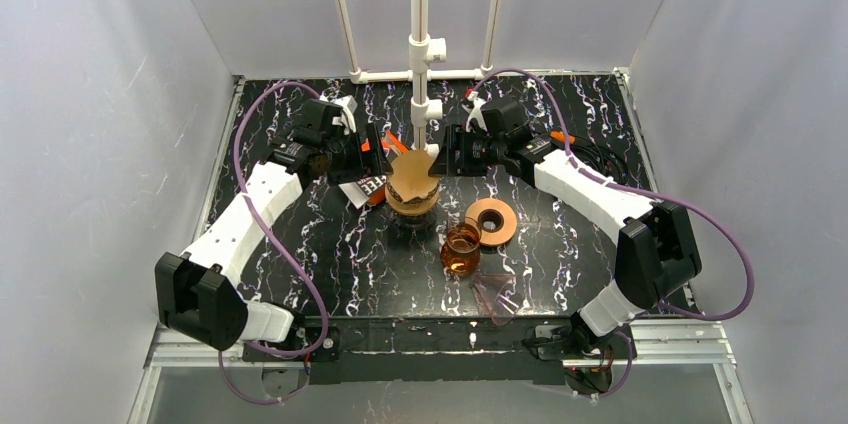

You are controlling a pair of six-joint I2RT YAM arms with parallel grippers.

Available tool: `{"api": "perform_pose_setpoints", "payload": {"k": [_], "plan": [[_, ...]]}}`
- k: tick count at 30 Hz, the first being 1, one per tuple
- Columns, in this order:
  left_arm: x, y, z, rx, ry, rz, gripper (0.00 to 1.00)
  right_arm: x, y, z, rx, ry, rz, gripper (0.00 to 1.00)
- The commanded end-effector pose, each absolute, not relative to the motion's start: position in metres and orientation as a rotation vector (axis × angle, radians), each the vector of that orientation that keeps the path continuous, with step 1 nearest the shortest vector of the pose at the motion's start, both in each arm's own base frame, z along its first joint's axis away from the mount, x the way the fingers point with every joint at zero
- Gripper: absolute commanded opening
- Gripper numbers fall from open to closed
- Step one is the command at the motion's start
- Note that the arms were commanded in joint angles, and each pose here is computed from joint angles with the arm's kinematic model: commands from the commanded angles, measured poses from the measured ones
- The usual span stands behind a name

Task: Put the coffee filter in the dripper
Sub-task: Place the coffee filter in the coffee dripper.

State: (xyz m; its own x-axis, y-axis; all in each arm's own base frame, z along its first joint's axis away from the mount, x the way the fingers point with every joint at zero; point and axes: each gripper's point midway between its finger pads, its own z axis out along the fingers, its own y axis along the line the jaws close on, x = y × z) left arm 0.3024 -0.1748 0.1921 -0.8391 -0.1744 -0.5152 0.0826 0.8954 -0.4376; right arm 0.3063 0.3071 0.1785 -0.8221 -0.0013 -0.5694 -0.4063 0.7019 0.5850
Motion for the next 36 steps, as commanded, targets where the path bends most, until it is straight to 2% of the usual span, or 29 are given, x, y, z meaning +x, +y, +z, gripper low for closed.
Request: {"api": "perform_pose_setpoints", "payload": {"k": [1, 8, 13, 26, 29, 36], "plan": [[0.294, -0.189, 0.201, -0.017, 2.472, -0.747, 0.81, 0.306, 0.32, 0.21, -0.343, 2.27, 1.11, 0.7], [0.294, -0.182, 0.185, -0.033, 2.502, -0.692, 0.78, 0.305, 0.327, 0.199, -0.328, 2.289, 1.152, 0.7], [0.295, -0.176, 0.176, -0.057, 2.517, -0.64, 0.77, 0.304, 0.332, 0.183, -0.32, 2.329, 1.164, 0.6], [0.302, -0.166, 0.16, -0.095, 2.566, -0.536, 0.76, 0.309, 0.333, 0.161, -0.303, 2.383, 1.128, 0.51], [0.302, -0.166, 0.162, -0.092, 2.561, -0.534, 0.78, 0.31, 0.334, 0.165, -0.308, 2.371, 1.134, 0.53], [0.302, -0.173, 0.188, -0.057, 2.485, -0.61, 0.84, 0.31, 0.328, 0.199, -0.314, 2.3, 1.113, 0.7]]}}
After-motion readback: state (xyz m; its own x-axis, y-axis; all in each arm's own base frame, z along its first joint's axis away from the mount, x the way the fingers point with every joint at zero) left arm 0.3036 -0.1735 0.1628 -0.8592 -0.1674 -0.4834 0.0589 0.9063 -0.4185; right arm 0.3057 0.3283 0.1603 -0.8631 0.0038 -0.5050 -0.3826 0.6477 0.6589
